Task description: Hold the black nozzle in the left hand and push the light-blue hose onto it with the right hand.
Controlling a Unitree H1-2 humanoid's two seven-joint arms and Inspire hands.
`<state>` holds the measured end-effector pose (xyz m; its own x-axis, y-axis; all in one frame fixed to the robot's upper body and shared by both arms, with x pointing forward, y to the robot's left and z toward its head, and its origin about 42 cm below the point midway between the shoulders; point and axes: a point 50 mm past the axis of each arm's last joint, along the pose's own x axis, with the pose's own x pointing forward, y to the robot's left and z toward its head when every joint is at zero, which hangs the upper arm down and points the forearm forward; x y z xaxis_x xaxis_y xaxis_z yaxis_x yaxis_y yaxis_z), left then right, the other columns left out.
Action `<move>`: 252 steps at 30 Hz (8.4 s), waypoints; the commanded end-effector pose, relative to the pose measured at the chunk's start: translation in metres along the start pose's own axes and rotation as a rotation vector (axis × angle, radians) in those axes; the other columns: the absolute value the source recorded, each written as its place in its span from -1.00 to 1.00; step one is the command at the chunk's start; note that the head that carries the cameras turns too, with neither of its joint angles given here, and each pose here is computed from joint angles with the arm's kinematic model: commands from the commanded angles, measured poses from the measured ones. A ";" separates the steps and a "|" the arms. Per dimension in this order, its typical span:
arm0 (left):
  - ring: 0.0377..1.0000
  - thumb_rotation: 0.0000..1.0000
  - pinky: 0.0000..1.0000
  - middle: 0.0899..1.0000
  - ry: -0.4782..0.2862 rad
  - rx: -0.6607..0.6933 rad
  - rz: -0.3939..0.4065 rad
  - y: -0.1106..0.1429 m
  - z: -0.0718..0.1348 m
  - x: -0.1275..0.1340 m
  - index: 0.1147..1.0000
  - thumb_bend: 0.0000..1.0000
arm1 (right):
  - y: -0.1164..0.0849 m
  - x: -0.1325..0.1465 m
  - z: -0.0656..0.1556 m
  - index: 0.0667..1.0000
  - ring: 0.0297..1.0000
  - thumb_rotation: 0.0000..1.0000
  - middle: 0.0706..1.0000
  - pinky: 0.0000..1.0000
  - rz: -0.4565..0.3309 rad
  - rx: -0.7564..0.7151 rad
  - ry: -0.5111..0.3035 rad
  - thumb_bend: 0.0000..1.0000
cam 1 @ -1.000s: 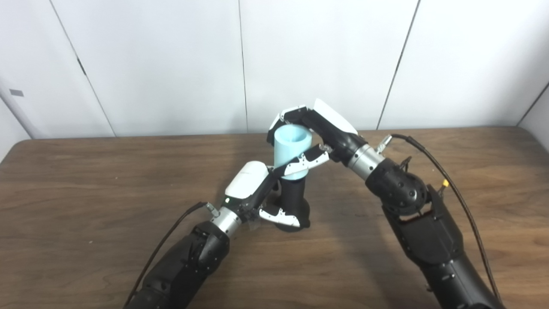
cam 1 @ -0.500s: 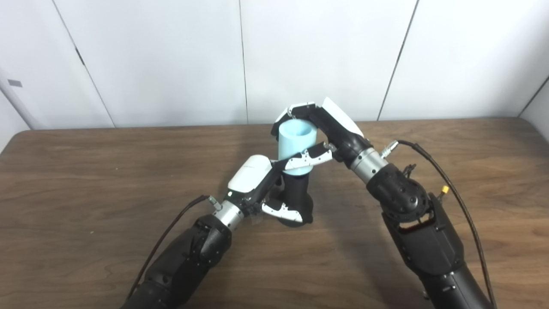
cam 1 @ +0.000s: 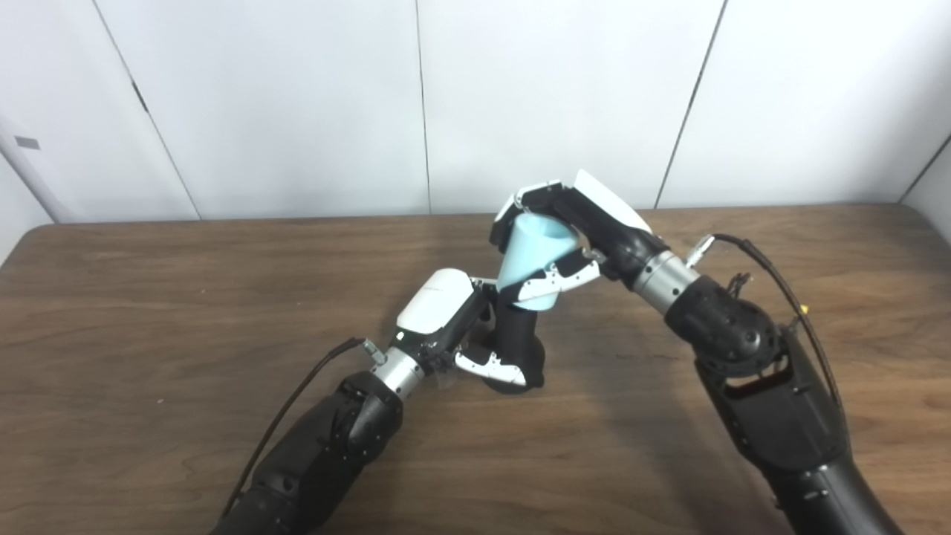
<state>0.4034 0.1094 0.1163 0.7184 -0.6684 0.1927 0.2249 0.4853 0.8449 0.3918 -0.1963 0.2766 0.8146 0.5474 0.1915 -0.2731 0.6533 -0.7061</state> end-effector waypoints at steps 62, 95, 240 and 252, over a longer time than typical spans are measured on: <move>-0.03 -1.00 -0.16 -0.21 0.283 -0.069 -0.307 -0.093 -0.027 -0.098 -0.15 0.05 | -0.020 0.014 0.039 -0.08 -0.16 -1.00 -0.09 -0.28 0.109 -0.140 -0.194 0.00; -0.01 -1.00 -0.12 -0.20 0.281 -0.085 -0.324 -0.094 -0.023 -0.096 -0.14 0.05 | 0.022 0.007 0.032 -0.09 -0.18 -1.00 -0.04 -0.32 0.293 -0.327 -0.299 0.00; 0.02 -1.00 -0.09 -0.19 0.297 -0.081 -0.316 -0.089 -0.028 -0.099 -0.14 0.05 | 0.038 -0.044 0.033 0.88 0.99 0.88 0.94 0.93 0.744 -0.640 -0.074 0.86; 0.01 -1.00 -0.12 -0.20 0.295 -0.071 -0.315 -0.088 -0.028 -0.099 -0.13 0.05 | 0.039 -0.051 0.040 0.84 0.94 0.82 0.90 0.83 0.744 -0.632 -0.102 0.82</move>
<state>0.3964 0.1102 0.1119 0.7231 -0.6744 0.1495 0.2720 0.4770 0.8358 0.3332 -0.1737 0.3064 0.5844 0.7911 -0.1809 -0.1609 -0.1056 -0.9813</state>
